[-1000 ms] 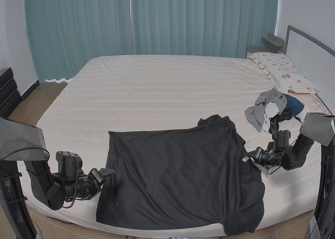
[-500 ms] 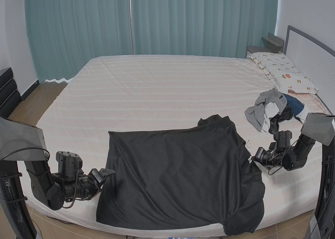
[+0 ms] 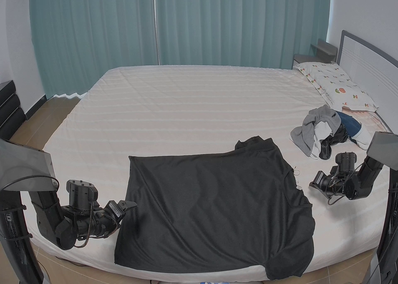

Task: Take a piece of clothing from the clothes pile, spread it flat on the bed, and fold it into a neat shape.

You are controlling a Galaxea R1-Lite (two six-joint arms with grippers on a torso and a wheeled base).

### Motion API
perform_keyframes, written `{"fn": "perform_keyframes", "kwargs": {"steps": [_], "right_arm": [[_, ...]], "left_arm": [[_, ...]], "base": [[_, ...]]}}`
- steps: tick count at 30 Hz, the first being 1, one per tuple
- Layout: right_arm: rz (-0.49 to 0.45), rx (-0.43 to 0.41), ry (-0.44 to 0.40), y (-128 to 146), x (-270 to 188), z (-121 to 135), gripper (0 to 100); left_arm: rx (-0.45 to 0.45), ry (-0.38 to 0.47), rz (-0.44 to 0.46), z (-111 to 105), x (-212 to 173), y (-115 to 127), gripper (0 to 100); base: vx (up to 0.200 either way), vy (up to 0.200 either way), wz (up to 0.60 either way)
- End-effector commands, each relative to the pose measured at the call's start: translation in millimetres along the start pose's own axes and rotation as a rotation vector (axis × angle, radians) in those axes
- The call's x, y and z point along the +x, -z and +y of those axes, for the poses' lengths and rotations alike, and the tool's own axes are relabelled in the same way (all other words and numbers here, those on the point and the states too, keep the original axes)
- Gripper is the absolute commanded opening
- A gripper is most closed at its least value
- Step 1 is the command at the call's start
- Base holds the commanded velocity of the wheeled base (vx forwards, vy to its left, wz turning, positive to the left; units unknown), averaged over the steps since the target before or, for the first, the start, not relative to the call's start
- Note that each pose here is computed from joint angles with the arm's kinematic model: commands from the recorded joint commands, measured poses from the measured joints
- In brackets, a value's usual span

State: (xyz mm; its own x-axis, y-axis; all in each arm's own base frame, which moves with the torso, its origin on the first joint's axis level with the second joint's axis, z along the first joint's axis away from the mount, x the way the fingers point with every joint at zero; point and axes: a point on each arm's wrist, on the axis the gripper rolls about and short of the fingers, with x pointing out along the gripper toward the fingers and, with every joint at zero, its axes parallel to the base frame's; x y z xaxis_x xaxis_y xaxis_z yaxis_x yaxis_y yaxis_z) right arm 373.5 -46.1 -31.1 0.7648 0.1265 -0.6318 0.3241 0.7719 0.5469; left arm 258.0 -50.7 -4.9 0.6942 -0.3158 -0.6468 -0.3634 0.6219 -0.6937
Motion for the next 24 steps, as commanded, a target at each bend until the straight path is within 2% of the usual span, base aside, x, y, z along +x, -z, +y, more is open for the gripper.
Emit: {"fn": "perform_keyframes", "kwargs": {"steps": [1,12,19,20,24], "right_arm": [[-0.01,0.01,0.013,-3.8,-4.0,-6.2,0],[-0.039,0.013,0.041,-8.9,-11.5,-7.7,0],[-0.004,0.002,0.018,0.8,-14.8,-1.4,0],[0.005,-0.004,0.012,3.6,-13.8,1.3,100],[0.032,-0.021,-0.015,11.2,-11.0,10.9,100]], "left_arm": [[-0.002,-0.003,0.002,0.7,0.6,0.3,100],[0.001,-0.007,0.004,1.6,-0.4,1.2,100],[0.0,-0.008,0.005,1.8,-0.2,1.3,100],[0.001,-0.007,0.004,1.6,-0.4,1.2,100],[0.001,-0.007,0.004,1.6,-0.4,1.2,100]], "base": [[0.0,0.0,0.0],[0.0,0.0,0.0],[0.0,0.0,0.0],[0.0,0.0,0.0],[0.0,0.0,0.0]]}}
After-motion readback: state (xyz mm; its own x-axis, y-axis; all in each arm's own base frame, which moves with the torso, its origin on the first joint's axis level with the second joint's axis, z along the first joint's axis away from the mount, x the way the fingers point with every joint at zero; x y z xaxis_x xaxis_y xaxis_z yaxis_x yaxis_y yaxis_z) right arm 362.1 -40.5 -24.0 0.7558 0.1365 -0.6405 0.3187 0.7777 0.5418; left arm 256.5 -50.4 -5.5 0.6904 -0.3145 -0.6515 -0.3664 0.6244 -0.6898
